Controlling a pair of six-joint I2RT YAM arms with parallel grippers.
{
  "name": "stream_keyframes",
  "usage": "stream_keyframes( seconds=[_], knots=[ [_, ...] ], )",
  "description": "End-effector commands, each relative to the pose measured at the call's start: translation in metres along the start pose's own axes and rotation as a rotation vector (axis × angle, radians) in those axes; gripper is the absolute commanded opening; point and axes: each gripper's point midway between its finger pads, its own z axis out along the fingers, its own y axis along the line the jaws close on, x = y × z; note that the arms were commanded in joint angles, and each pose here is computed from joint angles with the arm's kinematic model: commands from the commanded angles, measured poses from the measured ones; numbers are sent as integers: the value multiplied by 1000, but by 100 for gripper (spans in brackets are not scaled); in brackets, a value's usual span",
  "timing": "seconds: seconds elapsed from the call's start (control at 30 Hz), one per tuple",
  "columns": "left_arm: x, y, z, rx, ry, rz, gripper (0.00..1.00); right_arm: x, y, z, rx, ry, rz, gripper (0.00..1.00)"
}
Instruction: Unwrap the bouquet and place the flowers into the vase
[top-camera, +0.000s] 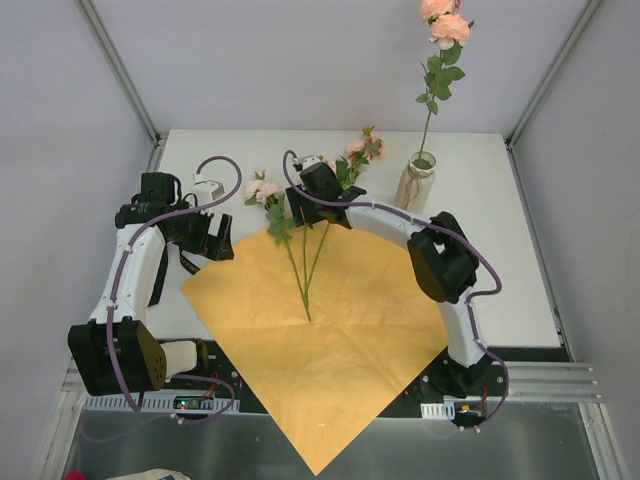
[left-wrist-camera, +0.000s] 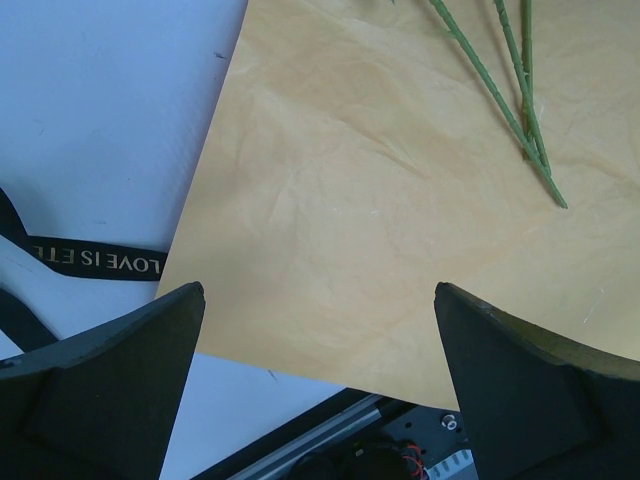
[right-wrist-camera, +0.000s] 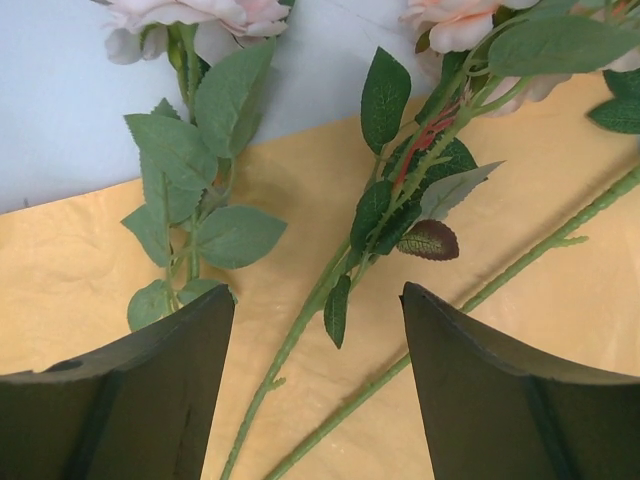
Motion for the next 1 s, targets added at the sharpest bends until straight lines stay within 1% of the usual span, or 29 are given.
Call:
stream_keyframes(
  seconds=[0.0,0.23,0.33,0.37,0.5,0.6,0.63,0.7,0.73,0.83,0.97],
  knots=[
    [5,2,-5,-17,4,13,99,2,-2,11,31,36,34,70],
    [5,2,-3,-13,5,14,99,21,-9,29,71,79,49,65],
    [6,2,-3,-15,7,14,99,22,-9,34,76,82,63,58],
    [6,2,-3,-13,7,15,99,22,-9,36,78,76,68,53],
    [8,2,-2,-15,7,15,99,20,-7,40,75,66,87,45],
    [10,2,-1,-13,13,15,99,19,-6,43,74,60,100,38],
    [11,2,-1,-14,15,13,99,19,-6,44,76,56,111,33],
    [11,3,-1,-16,14,15,99,19,-6,44,79,53,117,27],
    [10,3,-1,-18,11,14,99,19,-8,45,85,48,120,22],
    [9,2,-3,-21,5,19,99,12,-9,42,92,26,133,14],
    [9,3,-3,-26,7,20,99,-12,-12,31,105,-34,139,10]
  ],
)
